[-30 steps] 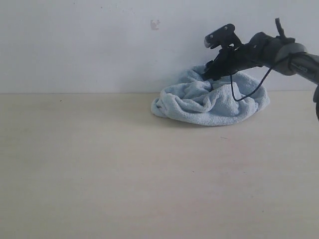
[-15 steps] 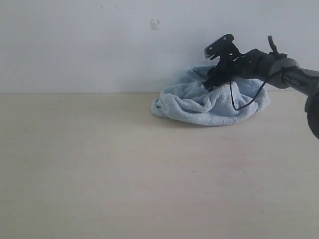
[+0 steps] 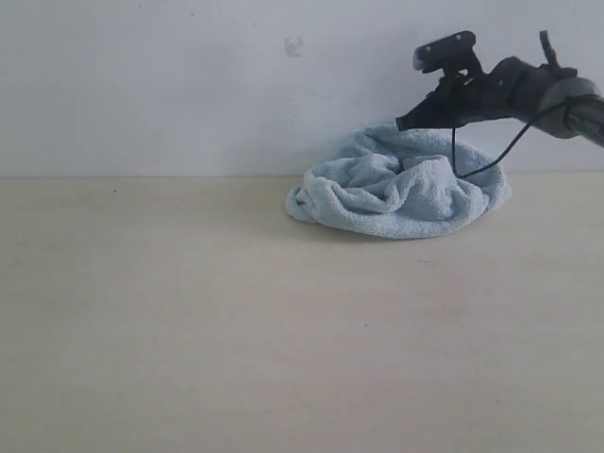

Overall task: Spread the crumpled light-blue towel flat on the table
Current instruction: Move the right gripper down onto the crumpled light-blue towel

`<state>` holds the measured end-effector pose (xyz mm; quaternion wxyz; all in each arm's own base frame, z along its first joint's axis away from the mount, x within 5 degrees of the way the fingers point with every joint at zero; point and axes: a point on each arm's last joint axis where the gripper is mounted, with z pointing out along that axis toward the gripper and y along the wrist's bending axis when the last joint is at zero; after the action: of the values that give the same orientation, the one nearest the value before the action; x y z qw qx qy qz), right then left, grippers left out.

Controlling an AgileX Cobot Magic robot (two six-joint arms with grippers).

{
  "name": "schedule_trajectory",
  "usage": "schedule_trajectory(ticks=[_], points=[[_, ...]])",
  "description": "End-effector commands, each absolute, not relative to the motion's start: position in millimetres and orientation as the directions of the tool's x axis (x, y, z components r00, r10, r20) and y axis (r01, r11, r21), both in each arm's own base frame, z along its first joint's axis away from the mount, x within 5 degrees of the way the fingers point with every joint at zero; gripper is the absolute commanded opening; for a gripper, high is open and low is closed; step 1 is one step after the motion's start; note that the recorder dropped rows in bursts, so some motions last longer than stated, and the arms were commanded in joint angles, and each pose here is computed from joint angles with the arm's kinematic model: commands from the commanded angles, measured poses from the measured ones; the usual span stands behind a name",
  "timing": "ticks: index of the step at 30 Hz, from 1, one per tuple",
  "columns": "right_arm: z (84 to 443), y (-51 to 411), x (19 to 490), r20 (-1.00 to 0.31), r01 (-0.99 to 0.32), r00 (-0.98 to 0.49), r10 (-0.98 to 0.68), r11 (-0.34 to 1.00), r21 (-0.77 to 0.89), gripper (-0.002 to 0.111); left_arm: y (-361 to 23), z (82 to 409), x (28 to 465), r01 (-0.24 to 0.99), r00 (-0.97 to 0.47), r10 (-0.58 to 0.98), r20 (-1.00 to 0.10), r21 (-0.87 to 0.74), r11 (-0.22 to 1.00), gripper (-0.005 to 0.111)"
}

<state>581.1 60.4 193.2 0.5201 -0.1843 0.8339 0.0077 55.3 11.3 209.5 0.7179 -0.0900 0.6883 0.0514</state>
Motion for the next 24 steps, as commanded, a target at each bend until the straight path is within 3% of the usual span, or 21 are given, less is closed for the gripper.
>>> schedule_trajectory(ticks=[1, 3, 5, 7, 8, 9, 13, 14, 19, 24], points=[[204.8, 48.3, 567.7, -0.805, -0.34, -0.546, -0.232, 0.94, -0.04, 0.002, 11.1, 208.4, 55.3, -0.195, 0.044, -0.046, -0.998, -0.054, 0.979, 0.004], [196.8, 47.3, 561.3, -0.744, -0.365, -0.626, -0.236, 0.931, 0.012, 0.014, 11.1, 208.4, 55.3, -0.195, 0.044, -0.046, -0.998, -0.054, 0.979, 0.004], [188.8, 48.9, 556.1, -0.692, -0.391, -0.674, -0.258, 0.92, 0.038, 0.036, 11.1, 208.4, 55.3, -0.195, 0.044, -0.046, -0.998, -0.054, 0.979, 0.004], [186.6, 49.7, 552.9, -0.664, -0.404, -0.697, -0.271, 0.913, 0.052, 0.065, 11.1, 208.4, 55.3, -0.195, 0.044, -0.046, -0.998, -0.054, 0.979, 0.004], [186.2, 49.9, 552.3, -0.658, -0.403, -0.704, -0.267, 0.913, 0.059, 0.068, 11.1, 208.4, 55.3, -0.195, 0.044, -0.046, -0.998, -0.054, 0.979, 0.004], [185.5, 50.0, 551.4, -0.65, -0.405, -0.71, -0.271, 0.912, 0.063, 0.065, 11.1, 208.4, 55.3, -0.195, 0.044, -0.046, -0.998, -0.054, 0.979, 0.004], [180.5, 51.9, 542.8, -0.573, -0.432, -0.763, -0.3, 0.896, 0.107, 0.025, 11.1, 208.4, 55.3, -0.195, 0.044, -0.046, -0.998, -0.054, 0.979, 0.004], [179.5, 52.3, 540.8, -0.555, -0.438, -0.773, -0.307, 0.891, 0.117, 0.021, 11.1, 208.4, 55.3, -0.195, 0.044, -0.046, -0.998, -0.054, 0.979, 0.004], [175.5, 55.1, 530.9, -0.467, -0.451, -0.82, -0.331, 0.875, 0.173, 0.036, 11.1, 208.4, 55.3, -0.195, 0.044, -0.046, -0.998, -0.054, 0.979, 0.004], [174.1, 67.0, 519.8, -0.388, -0.471, -0.851, -0.355, 0.841, 0.264, 0.03, 11.1, 208.4, 55.3, -0.195, 0.044, -0.046, -0.998, -0.054, 0.979, 0.004]])
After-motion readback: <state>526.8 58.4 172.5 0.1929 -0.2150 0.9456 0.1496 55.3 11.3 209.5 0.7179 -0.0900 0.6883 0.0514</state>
